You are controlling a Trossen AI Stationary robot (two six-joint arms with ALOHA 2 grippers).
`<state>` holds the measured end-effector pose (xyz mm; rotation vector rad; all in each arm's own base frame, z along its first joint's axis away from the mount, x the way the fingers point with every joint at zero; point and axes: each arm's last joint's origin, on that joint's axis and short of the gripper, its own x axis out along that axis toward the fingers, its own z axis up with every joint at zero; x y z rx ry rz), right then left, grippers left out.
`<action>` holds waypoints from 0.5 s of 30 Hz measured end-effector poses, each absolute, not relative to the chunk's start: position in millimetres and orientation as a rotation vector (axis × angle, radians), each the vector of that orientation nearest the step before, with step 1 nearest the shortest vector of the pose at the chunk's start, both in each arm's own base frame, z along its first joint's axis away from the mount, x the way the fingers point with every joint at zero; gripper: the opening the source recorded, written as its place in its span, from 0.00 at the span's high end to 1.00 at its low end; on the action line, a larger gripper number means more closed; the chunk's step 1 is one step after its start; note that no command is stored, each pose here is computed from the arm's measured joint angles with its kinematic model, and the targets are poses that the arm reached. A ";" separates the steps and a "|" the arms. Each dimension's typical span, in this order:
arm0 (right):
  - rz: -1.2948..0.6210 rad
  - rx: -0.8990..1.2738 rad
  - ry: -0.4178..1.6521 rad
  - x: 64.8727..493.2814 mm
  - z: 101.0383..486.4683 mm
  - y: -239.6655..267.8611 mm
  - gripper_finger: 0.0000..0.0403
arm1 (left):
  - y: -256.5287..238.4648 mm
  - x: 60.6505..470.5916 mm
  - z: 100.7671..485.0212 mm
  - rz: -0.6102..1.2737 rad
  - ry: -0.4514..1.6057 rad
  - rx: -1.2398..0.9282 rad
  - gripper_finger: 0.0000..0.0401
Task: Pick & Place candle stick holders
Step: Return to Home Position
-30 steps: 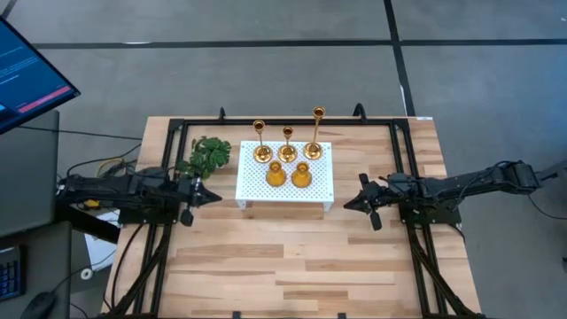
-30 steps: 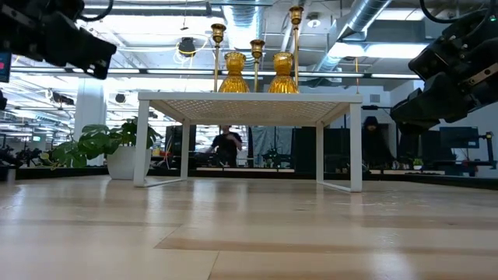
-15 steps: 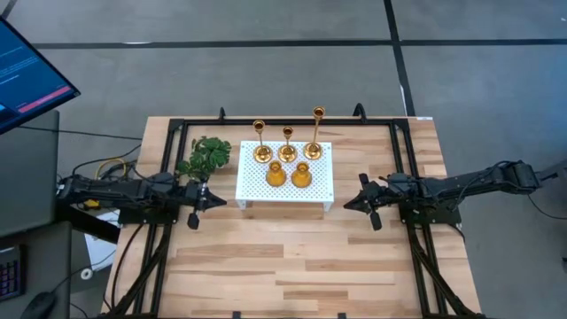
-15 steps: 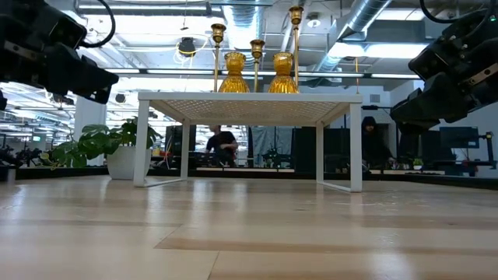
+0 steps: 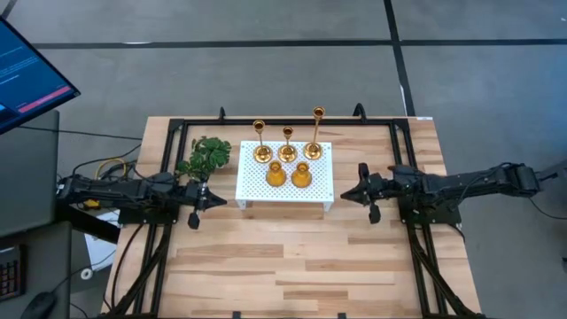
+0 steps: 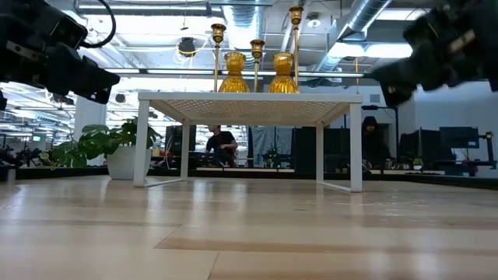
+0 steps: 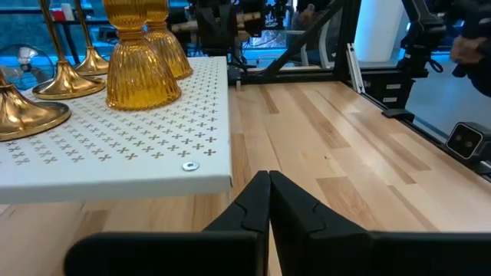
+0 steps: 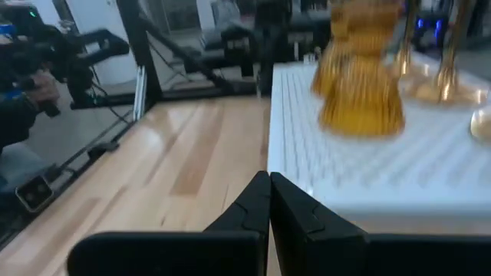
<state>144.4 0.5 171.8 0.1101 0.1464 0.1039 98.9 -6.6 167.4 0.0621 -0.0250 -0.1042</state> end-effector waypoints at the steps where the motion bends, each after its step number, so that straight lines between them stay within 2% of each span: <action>1: 0.110 0.097 0.132 146.0 178.0 -0.4 1.00 | -6.6 98.9 167.4 -0.104 -0.025 0.061 0.98; 6: 0.209 0.017 0.102 151.4 210.9 -5.3 1.00 | -6.6 98.9 167.5 -0.104 -0.023 0.019 0.98; 10: 0.160 -0.017 0.136 142.9 232.4 -14.1 1.00 | -6.6 98.9 167.5 -0.104 -0.023 0.020 0.98; 15: 0.140 -0.013 0.129 118.5 239.5 -16.9 1.00 | -6.6 98.9 167.5 -0.104 -0.023 0.020 0.98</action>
